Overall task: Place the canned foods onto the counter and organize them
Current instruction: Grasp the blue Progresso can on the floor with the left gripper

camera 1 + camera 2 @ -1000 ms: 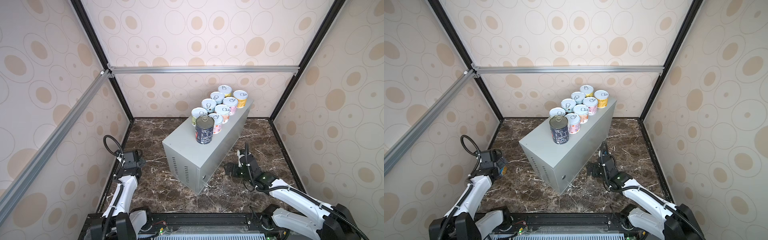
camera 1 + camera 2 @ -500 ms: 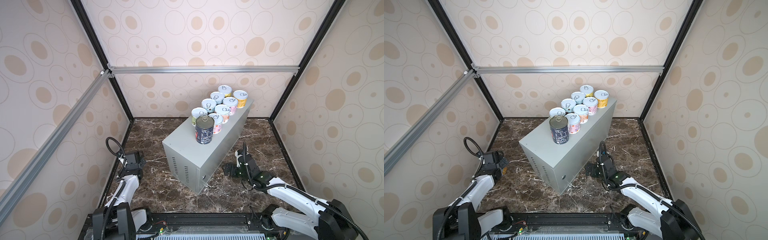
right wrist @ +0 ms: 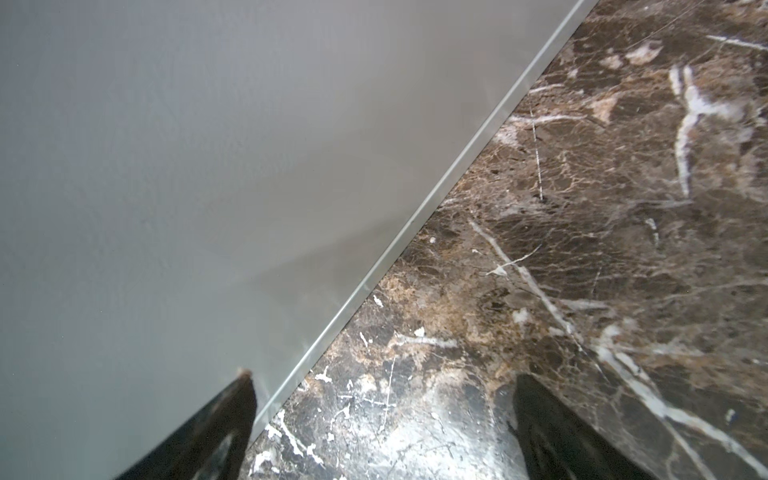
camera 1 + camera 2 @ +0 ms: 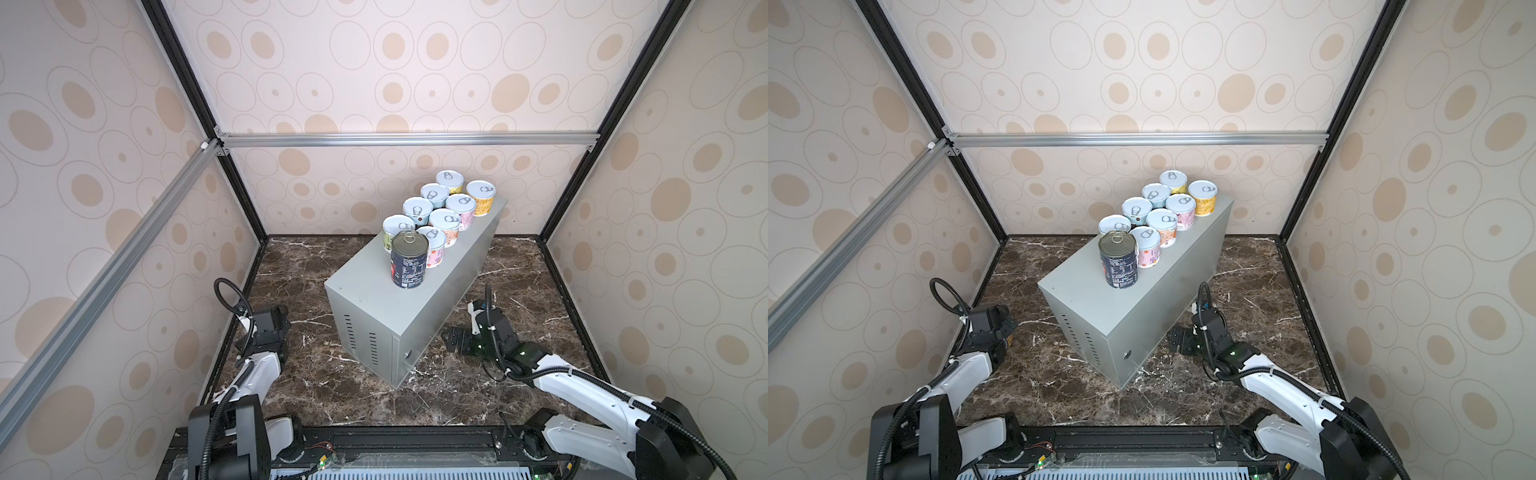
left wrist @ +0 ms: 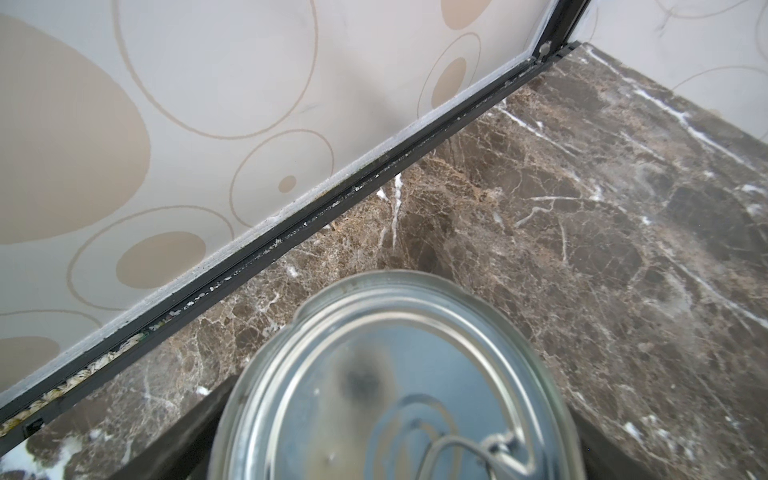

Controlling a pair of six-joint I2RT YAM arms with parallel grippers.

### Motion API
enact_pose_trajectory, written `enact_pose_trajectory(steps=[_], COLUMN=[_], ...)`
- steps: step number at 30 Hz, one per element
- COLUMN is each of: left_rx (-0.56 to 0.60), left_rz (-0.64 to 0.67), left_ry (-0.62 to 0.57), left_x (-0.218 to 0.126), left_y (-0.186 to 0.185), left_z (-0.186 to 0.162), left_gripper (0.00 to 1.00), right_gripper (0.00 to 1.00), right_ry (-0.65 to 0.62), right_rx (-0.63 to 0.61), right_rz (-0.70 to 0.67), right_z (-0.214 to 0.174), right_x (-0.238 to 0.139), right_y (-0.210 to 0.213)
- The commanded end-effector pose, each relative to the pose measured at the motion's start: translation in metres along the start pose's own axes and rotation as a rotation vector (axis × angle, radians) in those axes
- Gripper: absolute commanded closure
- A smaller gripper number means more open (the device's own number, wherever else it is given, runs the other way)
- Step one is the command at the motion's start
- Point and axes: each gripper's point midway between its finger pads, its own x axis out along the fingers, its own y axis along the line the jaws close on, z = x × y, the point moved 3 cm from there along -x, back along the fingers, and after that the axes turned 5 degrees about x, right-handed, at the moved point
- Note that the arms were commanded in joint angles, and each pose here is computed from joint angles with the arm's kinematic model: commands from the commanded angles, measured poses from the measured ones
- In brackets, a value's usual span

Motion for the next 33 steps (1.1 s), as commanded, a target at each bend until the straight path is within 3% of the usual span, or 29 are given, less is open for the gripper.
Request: enact_pose_trajectory(steps=[1,14,19,33], left_rx=[0.036,0.07,0.049,0.065], left_rz=[0.057,0.147,0.15,0.118], left_ry=[0.013,0.031,-0.017,-0.004], left_x=[0.004,0.018,0.013,0.005], left_y=[0.008,0.01,0.012,0.007], left_z=[-0.006,-0.025,-0.02,-0.008], left_gripper=[0.01,0.0,0.01,0.17], right_gripper=[0.01,0.01,0.01,0.01], right_ry=[0.007,0.026,0.03,0.034], right_rx=[0.017,0.012,0.011,0.007], right_rz=[0.005,0.004,0.002,0.003], right_z=[-0.003,-0.006,-0.006,-0.006], right_x=[0.001,0.006,0.007,0.006], right_y=[-0.002,-0.002,-0.002,-0.002])
